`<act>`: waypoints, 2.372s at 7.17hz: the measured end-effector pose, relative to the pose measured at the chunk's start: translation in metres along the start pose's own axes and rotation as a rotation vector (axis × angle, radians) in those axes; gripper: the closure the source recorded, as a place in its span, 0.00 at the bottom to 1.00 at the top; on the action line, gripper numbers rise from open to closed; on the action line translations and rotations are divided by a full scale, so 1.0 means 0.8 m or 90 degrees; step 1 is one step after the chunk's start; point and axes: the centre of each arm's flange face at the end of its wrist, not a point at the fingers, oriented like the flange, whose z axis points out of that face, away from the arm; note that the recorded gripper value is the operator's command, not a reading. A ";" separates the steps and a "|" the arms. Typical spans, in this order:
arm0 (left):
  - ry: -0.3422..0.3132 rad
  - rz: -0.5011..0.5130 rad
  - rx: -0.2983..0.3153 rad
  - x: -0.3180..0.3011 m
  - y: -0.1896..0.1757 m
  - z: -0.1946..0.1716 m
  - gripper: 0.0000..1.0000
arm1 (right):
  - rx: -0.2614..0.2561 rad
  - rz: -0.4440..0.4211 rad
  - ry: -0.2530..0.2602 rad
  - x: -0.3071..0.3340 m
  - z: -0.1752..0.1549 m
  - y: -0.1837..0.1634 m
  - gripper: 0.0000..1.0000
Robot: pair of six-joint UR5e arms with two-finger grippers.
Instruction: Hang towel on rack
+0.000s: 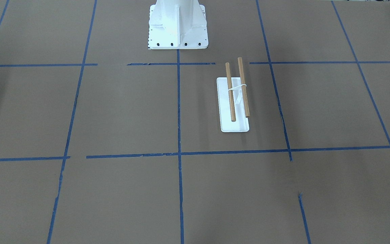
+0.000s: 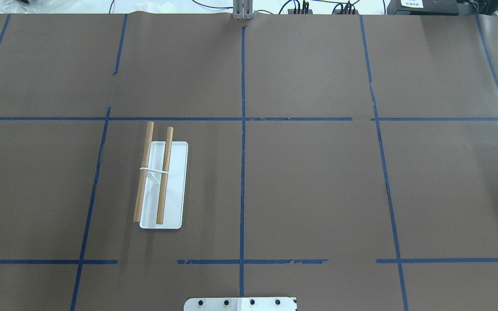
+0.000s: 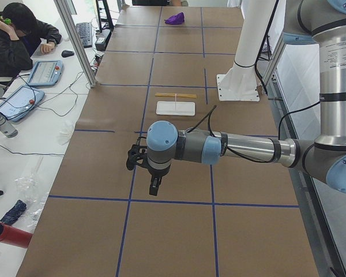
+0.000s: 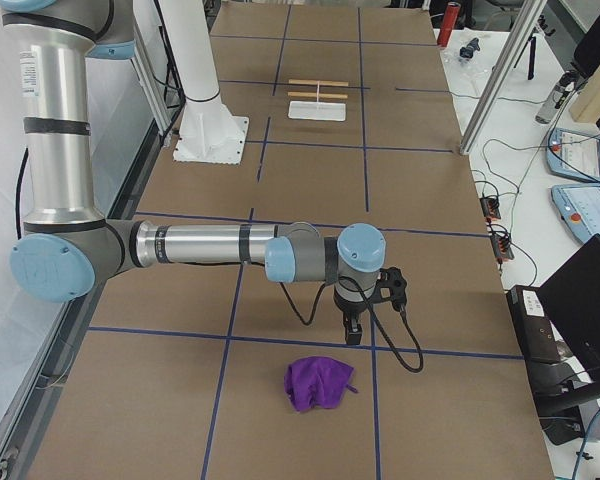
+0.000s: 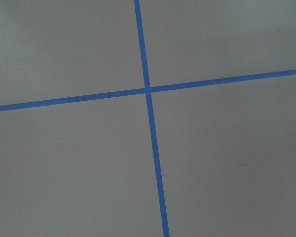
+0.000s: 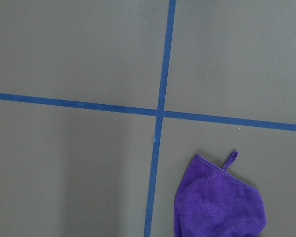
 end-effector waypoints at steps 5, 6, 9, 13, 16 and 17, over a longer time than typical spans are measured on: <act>0.026 0.105 0.090 0.020 -0.044 -0.010 0.00 | 0.016 -0.014 -0.003 -0.017 -0.016 0.004 0.00; 0.043 0.108 0.089 0.020 -0.044 -0.007 0.00 | 0.016 -0.021 -0.005 -0.021 -0.014 0.012 0.00; 0.055 0.125 0.105 0.025 -0.045 -0.009 0.00 | 0.010 -0.085 0.039 -0.008 0.050 0.084 0.09; 0.056 0.132 0.110 0.027 -0.046 -0.011 0.00 | -0.041 -0.200 0.115 0.024 0.126 0.131 0.30; 0.057 0.133 0.111 0.029 -0.046 -0.012 0.00 | -0.068 -0.256 0.135 0.013 0.147 0.134 0.60; 0.057 0.134 0.112 0.029 -0.046 -0.013 0.00 | -0.074 -0.276 0.145 0.016 0.149 0.136 0.64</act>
